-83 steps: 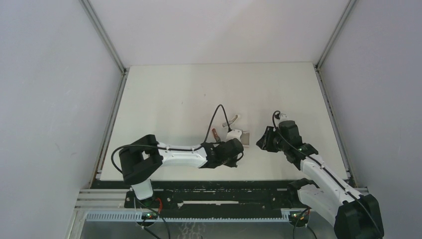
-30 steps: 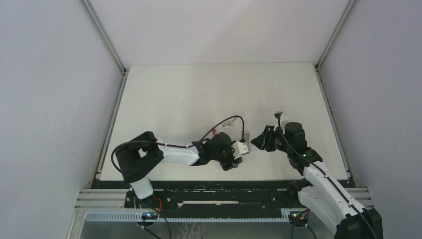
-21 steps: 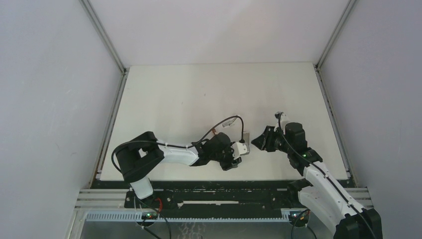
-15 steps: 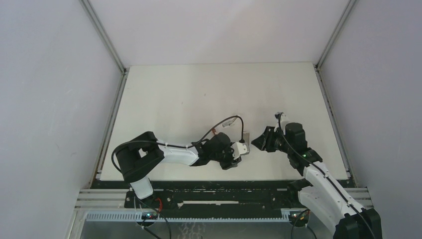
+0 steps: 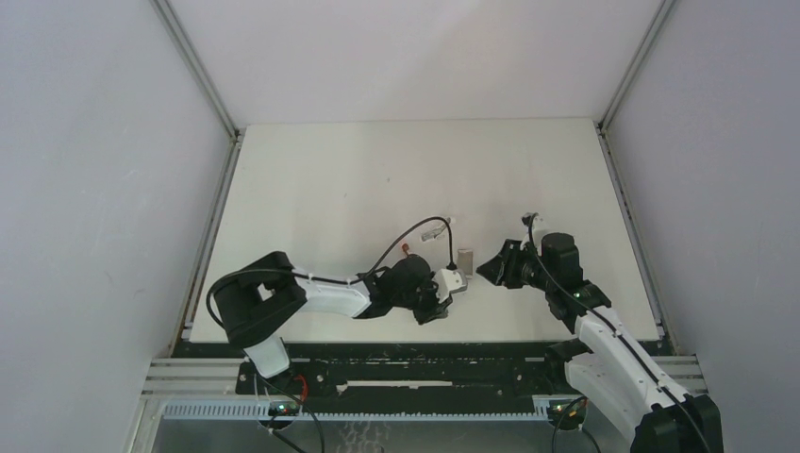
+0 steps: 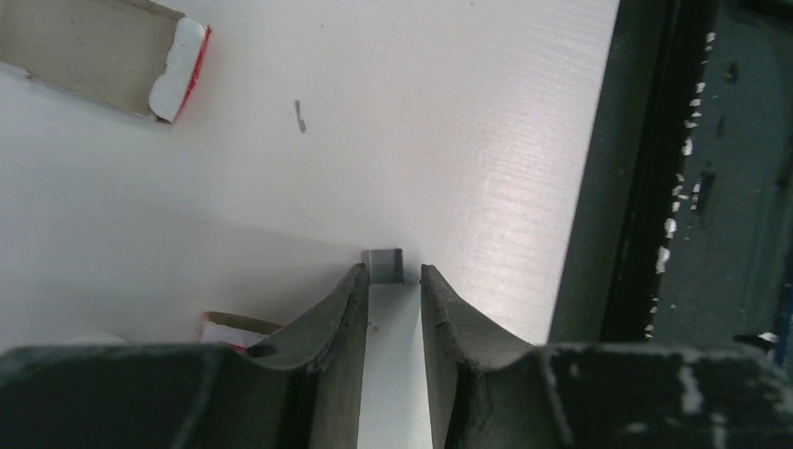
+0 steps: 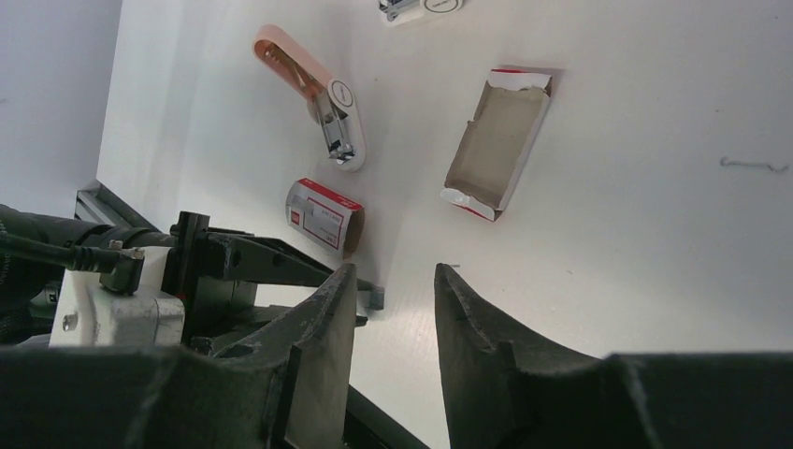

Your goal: Load the staples into the stapler

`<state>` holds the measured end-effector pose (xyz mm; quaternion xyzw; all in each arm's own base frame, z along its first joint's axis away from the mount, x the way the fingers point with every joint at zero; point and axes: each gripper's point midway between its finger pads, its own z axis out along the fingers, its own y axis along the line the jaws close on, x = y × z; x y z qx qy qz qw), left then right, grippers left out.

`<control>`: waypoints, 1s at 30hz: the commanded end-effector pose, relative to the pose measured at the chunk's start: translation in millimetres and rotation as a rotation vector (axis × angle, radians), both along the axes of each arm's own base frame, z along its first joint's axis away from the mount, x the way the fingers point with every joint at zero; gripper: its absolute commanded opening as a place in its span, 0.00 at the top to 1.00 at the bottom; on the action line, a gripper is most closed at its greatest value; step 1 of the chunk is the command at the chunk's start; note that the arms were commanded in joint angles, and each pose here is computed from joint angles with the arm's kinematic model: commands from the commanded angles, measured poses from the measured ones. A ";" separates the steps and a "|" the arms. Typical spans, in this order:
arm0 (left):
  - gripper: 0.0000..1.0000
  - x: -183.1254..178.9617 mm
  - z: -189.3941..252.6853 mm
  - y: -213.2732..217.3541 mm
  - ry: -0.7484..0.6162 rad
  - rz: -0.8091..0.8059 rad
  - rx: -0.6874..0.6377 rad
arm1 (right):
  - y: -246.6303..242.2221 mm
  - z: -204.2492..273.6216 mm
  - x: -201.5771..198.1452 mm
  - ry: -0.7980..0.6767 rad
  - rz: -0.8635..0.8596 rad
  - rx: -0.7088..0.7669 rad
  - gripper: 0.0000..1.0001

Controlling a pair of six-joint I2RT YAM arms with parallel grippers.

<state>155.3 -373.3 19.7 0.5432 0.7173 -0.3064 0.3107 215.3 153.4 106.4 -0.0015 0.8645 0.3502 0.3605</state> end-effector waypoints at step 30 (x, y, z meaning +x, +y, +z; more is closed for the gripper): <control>0.44 6.3 40.9 -1.2 0.346 0.706 -0.021 | -16.1 -16.8 10.2 0.074 -0.142 -0.022 0.64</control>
